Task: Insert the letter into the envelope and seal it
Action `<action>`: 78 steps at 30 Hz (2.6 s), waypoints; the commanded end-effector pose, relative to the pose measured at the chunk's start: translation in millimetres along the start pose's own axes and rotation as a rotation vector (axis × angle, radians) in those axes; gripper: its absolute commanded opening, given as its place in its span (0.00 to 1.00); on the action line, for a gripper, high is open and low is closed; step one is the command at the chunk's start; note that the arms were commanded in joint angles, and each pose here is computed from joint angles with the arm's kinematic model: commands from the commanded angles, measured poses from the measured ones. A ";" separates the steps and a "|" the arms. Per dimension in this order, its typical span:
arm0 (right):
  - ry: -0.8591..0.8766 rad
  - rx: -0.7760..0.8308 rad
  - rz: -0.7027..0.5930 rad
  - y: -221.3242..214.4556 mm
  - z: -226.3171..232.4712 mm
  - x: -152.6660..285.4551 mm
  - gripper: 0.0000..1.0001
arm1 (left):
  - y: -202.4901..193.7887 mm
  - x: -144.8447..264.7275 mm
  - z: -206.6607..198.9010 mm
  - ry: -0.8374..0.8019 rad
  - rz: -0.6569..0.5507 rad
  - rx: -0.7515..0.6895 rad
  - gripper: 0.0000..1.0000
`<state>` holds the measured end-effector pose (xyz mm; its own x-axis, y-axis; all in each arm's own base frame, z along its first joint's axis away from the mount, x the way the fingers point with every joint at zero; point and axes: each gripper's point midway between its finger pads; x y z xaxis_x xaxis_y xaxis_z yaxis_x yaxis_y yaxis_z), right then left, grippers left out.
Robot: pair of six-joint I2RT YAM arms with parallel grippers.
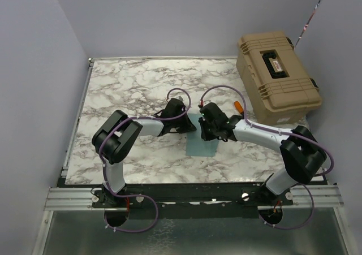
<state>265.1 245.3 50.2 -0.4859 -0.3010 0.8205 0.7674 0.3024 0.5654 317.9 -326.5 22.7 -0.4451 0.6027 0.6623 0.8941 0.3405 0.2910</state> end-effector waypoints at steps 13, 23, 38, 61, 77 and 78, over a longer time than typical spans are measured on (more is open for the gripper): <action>-0.198 -0.043 0.009 -3.7 -32.0 -33.4 0.00 | -41.3 -1.8 88.7 0.275 0.112 -0.062 0.00; -0.100 -0.059 0.132 -24.9 -16.3 -4.2 0.00 | -34.6 -4.5 90.2 0.306 0.089 -0.035 0.00; -0.011 -0.054 0.227 -41.7 -1.3 1.3 0.00 | -33.6 -5.6 92.4 0.319 0.077 -0.016 0.00; 0.005 -0.090 0.228 -43.7 -13.8 0.1 0.01 | -38.3 -6.2 98.0 0.330 0.099 -0.034 0.00; -0.072 -0.055 0.183 -26.4 -31.2 -7.9 0.00 | -39.5 -4.2 103.2 0.348 0.091 -0.024 0.00; -0.093 -0.057 0.170 -21.0 -34.6 -12.0 0.00 | -39.4 -3.9 103.0 0.348 0.091 -0.024 0.00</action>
<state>262.0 235.2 47.6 -0.3839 -0.3150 0.8680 0.8397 0.2720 0.4701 320.0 -328.0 19.4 -0.4389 0.5979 0.6707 0.8980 0.3186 0.3036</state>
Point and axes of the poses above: each gripper's point midway between its finger pads, its own x axis back along the fingers, its own z axis along the line the jaws close on, y = z × x, and after that the axes turned 1 degree about x, right-handed
